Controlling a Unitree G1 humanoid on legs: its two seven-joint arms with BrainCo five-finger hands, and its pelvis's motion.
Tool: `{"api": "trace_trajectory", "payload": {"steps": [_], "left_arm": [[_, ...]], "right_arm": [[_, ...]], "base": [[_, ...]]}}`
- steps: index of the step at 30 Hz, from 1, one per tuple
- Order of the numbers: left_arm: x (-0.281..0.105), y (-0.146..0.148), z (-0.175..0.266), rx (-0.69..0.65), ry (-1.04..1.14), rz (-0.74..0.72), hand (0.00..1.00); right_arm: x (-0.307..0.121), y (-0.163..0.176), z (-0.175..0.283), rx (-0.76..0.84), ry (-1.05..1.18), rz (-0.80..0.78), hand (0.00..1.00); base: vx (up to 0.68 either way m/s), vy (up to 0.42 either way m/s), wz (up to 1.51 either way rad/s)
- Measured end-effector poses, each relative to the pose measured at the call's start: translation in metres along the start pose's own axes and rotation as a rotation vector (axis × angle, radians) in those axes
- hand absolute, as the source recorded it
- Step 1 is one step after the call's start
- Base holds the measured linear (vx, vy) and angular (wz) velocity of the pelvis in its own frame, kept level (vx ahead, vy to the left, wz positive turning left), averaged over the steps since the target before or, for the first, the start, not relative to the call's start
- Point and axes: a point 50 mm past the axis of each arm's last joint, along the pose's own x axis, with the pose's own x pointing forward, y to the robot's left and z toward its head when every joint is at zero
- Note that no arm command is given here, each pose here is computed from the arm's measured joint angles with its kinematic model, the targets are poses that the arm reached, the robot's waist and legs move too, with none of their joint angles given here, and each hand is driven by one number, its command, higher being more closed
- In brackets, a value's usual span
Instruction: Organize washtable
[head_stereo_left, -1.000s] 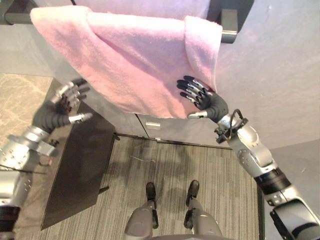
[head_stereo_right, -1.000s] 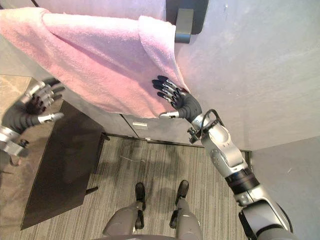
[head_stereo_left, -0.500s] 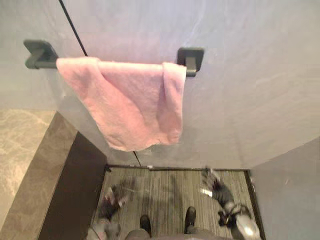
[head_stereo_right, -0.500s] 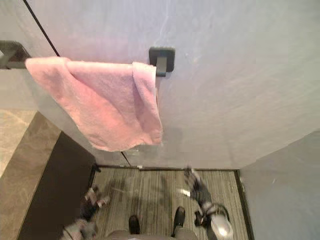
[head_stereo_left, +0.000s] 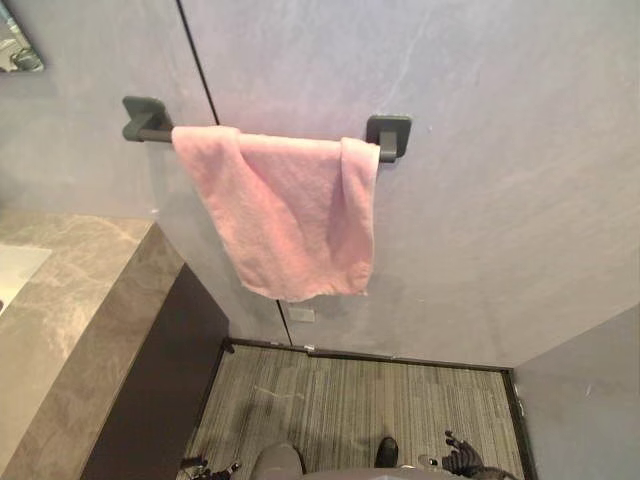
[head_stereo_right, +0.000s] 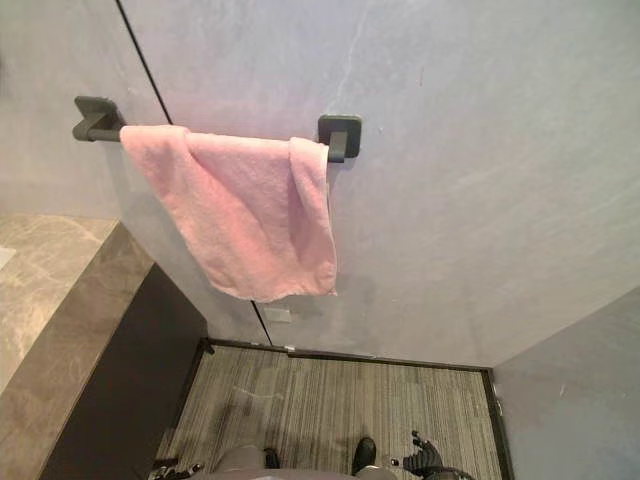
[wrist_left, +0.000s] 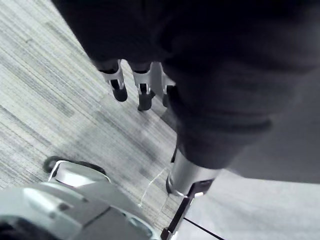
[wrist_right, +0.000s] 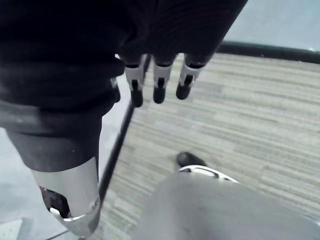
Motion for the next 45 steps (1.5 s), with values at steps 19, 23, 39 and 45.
{"api": "trace_trajectory", "payload": {"steps": [19,23,39,45], "left_arm": [[0.001,-0.042,0.034,0.203,-0.141,-0.164,0.00],[0.002,-0.038,0.030,0.137,-0.122,-0.154,0.00],[-0.005,0.021,-0.024,0.161,0.103,-0.004,0.00],[-0.004,0.027,-0.020,0.173,0.095,0.015,0.00]], "right_arm": [[-0.004,0.000,-0.014,0.243,0.055,-0.069,0.00],[-0.001,0.000,-0.022,0.264,0.125,-0.064,0.00],[0.004,-0.013,-0.023,0.211,0.164,-0.085,0.00],[-0.002,-0.019,-0.042,0.292,0.229,-0.127,0.00]], "base": [[-0.11,0.088,0.09],[-0.15,-0.037,0.12],[-0.17,0.010,0.67],[0.06,0.371,1.29]]}}
